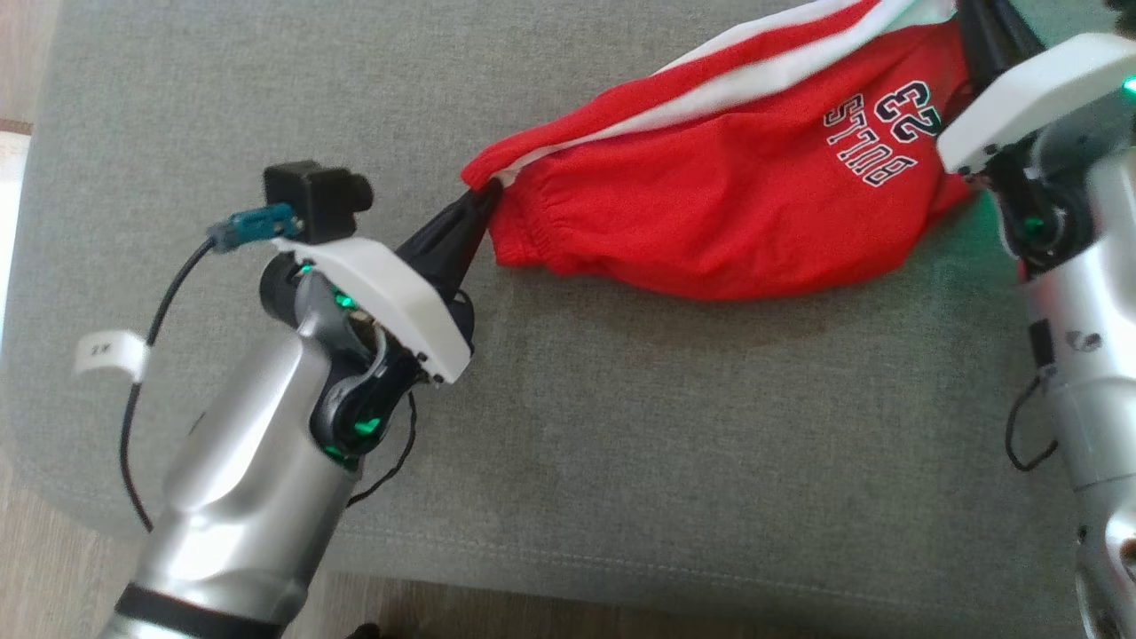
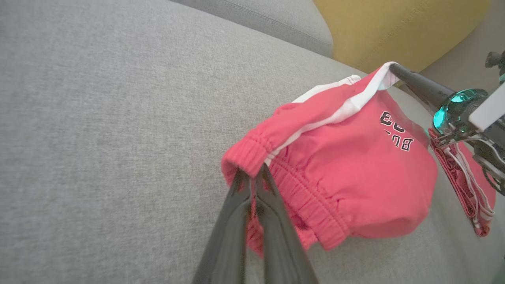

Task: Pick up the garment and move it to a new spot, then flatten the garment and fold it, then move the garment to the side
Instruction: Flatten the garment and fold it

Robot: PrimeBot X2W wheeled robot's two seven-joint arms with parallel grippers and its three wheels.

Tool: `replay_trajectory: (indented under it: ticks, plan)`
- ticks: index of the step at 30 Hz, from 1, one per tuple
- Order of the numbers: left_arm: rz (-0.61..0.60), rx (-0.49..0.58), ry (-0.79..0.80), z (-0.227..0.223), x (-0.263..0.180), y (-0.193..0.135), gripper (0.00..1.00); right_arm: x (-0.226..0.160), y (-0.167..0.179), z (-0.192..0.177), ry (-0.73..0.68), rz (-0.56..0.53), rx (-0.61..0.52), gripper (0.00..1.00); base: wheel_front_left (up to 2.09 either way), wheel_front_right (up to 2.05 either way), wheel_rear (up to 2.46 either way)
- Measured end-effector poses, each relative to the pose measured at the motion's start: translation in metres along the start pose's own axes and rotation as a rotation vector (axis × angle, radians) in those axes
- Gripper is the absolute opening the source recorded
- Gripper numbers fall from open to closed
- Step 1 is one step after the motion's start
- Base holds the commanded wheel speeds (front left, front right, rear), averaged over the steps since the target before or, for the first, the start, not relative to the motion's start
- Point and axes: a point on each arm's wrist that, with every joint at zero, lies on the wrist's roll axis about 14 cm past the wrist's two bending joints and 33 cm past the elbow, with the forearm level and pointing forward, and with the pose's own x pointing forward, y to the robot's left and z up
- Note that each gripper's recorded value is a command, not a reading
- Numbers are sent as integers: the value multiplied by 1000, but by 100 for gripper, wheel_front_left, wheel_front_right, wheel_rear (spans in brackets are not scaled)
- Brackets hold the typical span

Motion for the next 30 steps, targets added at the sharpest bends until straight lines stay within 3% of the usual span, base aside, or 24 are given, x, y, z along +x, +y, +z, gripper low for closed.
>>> replay_trajectory:
  ticks: [1, 2, 3, 9, 14, 23, 30]
  plan:
    - [-1, 1, 8, -2, 2, 0, 43, 3, 1, -4, 9, 4, -2, 71, 0, 0, 0]
    - [-1, -4, 10, -3, 4, 0, 43, 4, 2, -7, 9, 6, -4, 71, 0, 0, 0]
    - [-6, -9, 6, -4, 6, -1, 100, 5, 3, -8, 3, 10, -7, 100, 0, 0, 0]
    - [7, -20, -76, 2, 5, -3, 100, -4, 13, 12, -149, 41, -25, 100, 0, 0, 0]
    - [91, 23, -223, 13, -13, 3, 100, -34, 8, 23, -267, 34, -80, 100, 0, 0, 0]
    - [197, 244, -453, 64, -49, -2, 100, -112, -13, 35, -394, -59, -173, 100, 0, 0, 0]
    - [190, 355, -500, 71, -69, -17, 100, -170, -8, 18, -364, -133, -177, 100, 0, 0, 0]
